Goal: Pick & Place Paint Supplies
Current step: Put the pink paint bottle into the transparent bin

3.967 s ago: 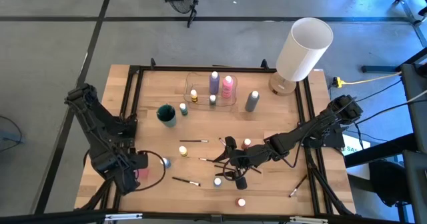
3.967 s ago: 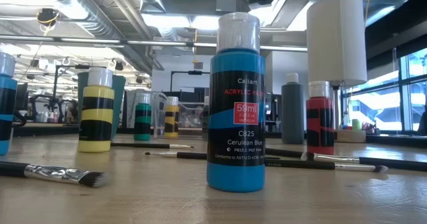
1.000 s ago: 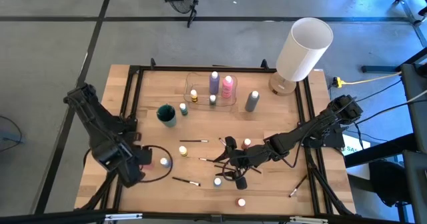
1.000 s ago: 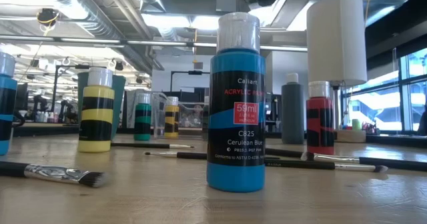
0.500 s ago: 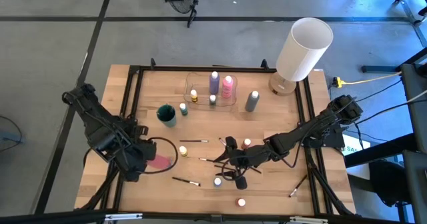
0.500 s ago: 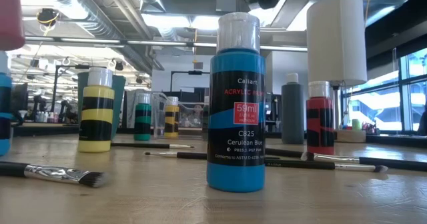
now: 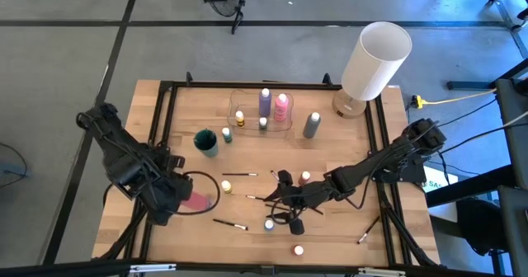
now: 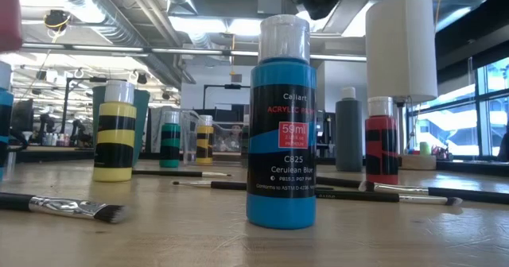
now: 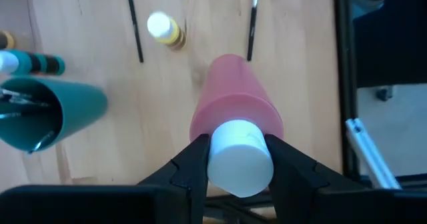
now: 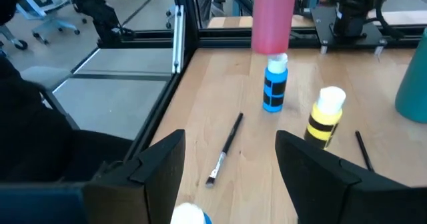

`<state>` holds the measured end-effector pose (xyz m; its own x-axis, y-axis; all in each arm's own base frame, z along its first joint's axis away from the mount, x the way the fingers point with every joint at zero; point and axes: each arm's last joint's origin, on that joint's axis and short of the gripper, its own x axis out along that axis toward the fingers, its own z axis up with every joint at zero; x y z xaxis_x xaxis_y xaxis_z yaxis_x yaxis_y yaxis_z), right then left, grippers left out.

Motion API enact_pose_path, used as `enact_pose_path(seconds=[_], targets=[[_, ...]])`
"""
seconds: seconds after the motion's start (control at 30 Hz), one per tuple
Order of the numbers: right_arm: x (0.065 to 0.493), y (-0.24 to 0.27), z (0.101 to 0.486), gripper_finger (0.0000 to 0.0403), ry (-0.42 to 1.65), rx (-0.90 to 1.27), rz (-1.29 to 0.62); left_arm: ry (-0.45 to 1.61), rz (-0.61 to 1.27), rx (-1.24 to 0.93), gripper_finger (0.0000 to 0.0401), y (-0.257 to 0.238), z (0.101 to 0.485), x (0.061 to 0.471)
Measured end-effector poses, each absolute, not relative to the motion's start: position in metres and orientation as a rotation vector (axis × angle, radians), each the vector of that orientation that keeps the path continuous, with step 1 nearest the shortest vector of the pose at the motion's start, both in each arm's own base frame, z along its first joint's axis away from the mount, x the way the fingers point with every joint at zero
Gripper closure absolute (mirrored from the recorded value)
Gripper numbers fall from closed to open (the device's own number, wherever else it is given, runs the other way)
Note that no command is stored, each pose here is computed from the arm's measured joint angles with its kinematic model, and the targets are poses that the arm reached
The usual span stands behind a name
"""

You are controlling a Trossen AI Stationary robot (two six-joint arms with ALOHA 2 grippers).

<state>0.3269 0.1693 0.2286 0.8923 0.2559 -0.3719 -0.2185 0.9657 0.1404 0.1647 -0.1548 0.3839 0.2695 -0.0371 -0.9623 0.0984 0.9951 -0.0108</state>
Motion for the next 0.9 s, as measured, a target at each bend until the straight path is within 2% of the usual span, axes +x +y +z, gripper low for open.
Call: enact_pose_path(seconds=[0.3, 0.53, 0.9], targets=[[0.328, 0.170, 0.225, 0.0167, 0.402, 0.112, 0.243, 1.172, -0.128, 0.029, 0.0283, -0.151, 0.413, 0.162], [0.327, 0.173, 0.225, 0.0167, 0.403, 0.125, 0.249, 1.104, -0.179, 0.124, 0.0283, -0.148, 0.425, 0.161], [0.321, 0.188, 0.229, 0.0167, 0.370, 0.142, 0.296, 1.036, -0.142, 0.193, 0.0283, -0.117, 0.441, 0.180]])
